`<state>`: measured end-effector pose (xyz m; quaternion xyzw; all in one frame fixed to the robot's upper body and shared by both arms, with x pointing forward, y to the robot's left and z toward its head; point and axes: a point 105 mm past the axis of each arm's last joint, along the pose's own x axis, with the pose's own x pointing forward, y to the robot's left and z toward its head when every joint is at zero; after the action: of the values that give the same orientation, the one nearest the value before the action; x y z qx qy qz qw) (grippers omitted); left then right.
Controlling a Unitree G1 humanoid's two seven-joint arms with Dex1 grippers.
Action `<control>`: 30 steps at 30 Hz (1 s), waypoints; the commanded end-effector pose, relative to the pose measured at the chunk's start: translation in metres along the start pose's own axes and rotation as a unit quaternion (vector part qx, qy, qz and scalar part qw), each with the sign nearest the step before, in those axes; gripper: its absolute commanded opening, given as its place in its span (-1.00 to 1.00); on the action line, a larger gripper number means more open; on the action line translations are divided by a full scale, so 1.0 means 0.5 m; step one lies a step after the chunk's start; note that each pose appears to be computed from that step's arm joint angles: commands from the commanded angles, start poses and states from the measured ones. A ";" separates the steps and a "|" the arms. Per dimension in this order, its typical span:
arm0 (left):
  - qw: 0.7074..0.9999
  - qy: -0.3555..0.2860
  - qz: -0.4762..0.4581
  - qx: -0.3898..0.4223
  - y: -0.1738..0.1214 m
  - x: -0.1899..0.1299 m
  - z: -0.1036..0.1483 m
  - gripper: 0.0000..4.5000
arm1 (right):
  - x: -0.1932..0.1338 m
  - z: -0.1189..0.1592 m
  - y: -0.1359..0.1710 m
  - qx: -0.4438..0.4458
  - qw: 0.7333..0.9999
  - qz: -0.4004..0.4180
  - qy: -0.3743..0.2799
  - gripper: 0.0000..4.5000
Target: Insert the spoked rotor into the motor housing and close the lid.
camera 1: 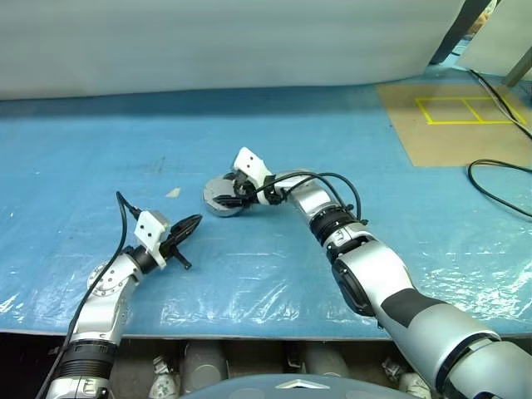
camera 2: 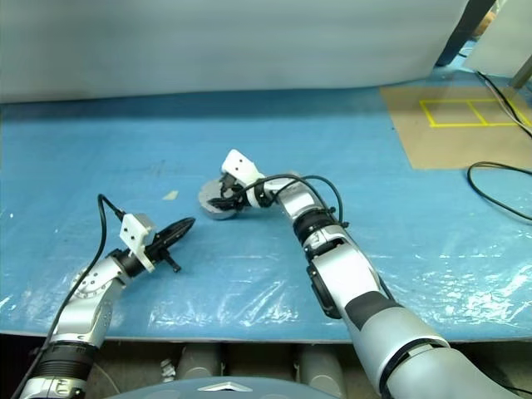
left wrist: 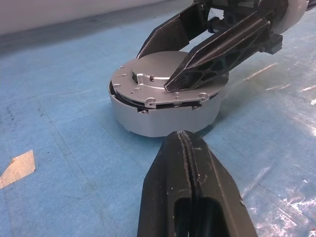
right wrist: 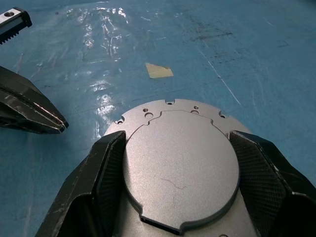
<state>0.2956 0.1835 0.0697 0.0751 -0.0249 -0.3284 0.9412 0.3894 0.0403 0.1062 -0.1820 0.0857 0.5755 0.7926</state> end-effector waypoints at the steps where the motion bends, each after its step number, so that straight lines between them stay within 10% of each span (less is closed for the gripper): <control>1: 1.000 -0.014 -0.002 0.017 0.005 0.001 0.022 -1.00 | 0.001 -0.005 -0.002 -0.007 1.000 -0.010 0.008 0.33; 30: 1.000 -0.011 -0.001 0.015 0.006 0.001 0.016 -1.00 | 0.015 -0.066 -0.010 0.018 0.994 -0.081 0.073 0.33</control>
<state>0.2961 0.1835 0.0691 0.0749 -0.0234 -0.3289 0.9411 0.3953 0.0501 0.1000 -0.1942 0.0923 0.5261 0.8228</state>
